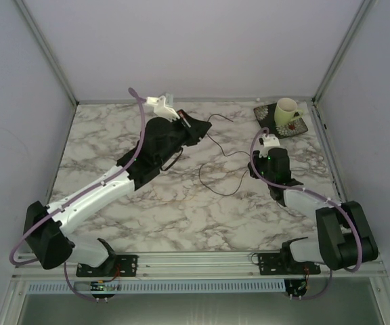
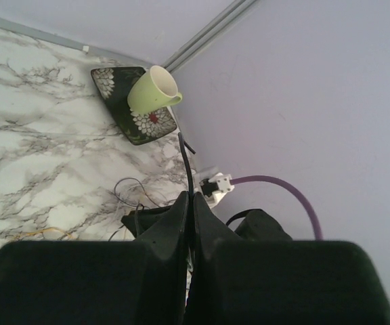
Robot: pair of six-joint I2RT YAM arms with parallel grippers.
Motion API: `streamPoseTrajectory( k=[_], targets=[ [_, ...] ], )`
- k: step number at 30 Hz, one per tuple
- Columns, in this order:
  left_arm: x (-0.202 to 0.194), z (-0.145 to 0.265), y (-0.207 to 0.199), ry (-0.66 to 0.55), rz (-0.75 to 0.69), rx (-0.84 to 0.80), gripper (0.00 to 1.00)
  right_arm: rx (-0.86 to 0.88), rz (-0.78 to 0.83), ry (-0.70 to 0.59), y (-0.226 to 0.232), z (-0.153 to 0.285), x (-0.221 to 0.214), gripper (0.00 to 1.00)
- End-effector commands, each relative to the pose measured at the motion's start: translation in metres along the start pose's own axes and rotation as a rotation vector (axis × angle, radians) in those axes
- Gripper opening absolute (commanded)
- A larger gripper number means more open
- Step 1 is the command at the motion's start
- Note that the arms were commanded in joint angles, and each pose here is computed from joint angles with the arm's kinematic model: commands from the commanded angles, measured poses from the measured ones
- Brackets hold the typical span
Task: Zip-tie the wires
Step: Straighten the cable at the center of the board.
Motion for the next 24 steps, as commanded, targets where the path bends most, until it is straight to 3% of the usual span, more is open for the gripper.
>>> streamPoseTrajectory(
  k=[1, 6, 17, 24],
  targets=[
    [0.016, 0.014, -0.022, -0.042, 0.024, -0.068, 0.0, -0.012, 0.014, -0.071, -0.006, -0.011, 0.024, 0.22],
    [0.028, 0.026, -0.039, -0.067, 0.036, -0.118, 0.0, -0.056, -0.016, -0.023, -0.011, -0.012, 0.009, 0.15],
    [0.068, 0.06, -0.089, -0.169, 0.019, -0.233, 0.0, -0.124, -0.112, 0.069, -0.015, 0.001, -0.022, 0.15],
    [0.101, 0.087, -0.106, -0.278, -0.027, -0.223, 0.0, -0.151, -0.146, 0.087, -0.016, 0.01, -0.035, 0.15]
  ],
)
Point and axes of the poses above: each gripper's point midway between its finger pads, its own z axis back along the fingers, its own y axis along the line the jaws close on, x = y × z, the point moved 5 cm from there along z, back along the fingers, and after that the axes turned 12 degrees about z, right-handed, at the moved point
